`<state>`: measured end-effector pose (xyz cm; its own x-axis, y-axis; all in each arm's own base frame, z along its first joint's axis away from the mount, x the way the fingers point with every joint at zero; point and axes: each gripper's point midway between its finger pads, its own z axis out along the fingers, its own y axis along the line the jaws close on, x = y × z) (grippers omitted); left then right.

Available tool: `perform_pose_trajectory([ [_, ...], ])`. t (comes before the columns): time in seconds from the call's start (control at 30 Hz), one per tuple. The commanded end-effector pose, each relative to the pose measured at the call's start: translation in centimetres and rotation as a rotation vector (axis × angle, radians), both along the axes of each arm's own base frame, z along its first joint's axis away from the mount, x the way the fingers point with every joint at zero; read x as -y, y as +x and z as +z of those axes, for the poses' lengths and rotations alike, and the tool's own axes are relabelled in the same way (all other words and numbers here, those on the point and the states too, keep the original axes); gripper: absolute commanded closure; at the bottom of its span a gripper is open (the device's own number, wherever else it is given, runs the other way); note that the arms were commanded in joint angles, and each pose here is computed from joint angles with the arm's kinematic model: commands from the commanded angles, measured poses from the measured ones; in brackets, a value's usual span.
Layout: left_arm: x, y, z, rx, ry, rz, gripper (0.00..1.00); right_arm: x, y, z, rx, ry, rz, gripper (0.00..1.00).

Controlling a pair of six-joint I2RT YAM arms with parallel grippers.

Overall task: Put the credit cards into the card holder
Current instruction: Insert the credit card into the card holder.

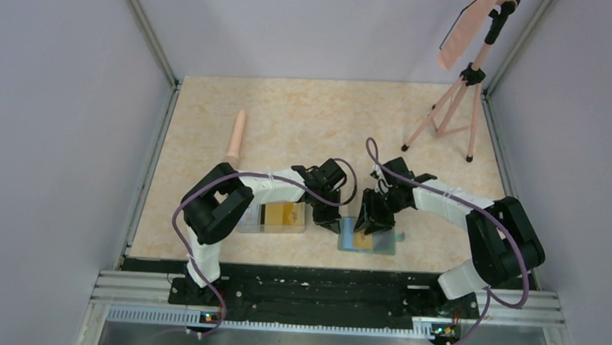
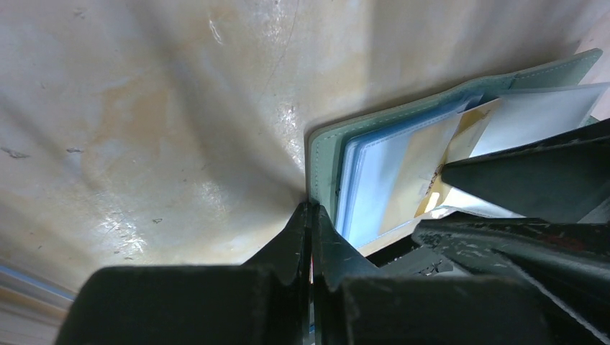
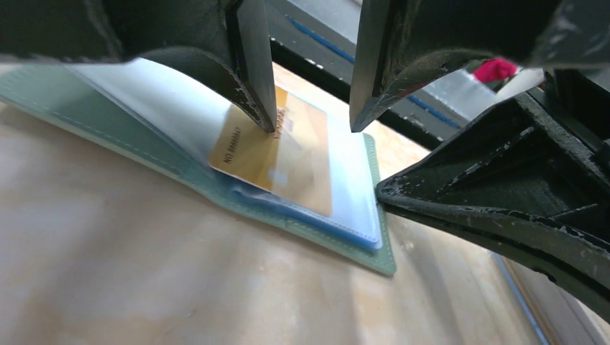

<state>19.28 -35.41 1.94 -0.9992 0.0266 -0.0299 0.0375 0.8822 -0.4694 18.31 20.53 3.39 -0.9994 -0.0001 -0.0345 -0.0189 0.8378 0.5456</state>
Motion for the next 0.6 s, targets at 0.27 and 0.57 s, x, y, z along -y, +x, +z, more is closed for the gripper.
perform_pose_trajectory([
  [0.27, -1.4, -0.8, -2.1, -0.008, 0.094, -0.004, 1.0, 3.4, 0.9, 0.4, 0.104, -0.198, -0.01, 0.51],
  [0.57, -1.3, -0.8, -2.1, -0.008, 0.092, -0.008, 1.0, -0.1, 0.3, 0.4, 0.046, -0.009, 0.02, 0.67],
])
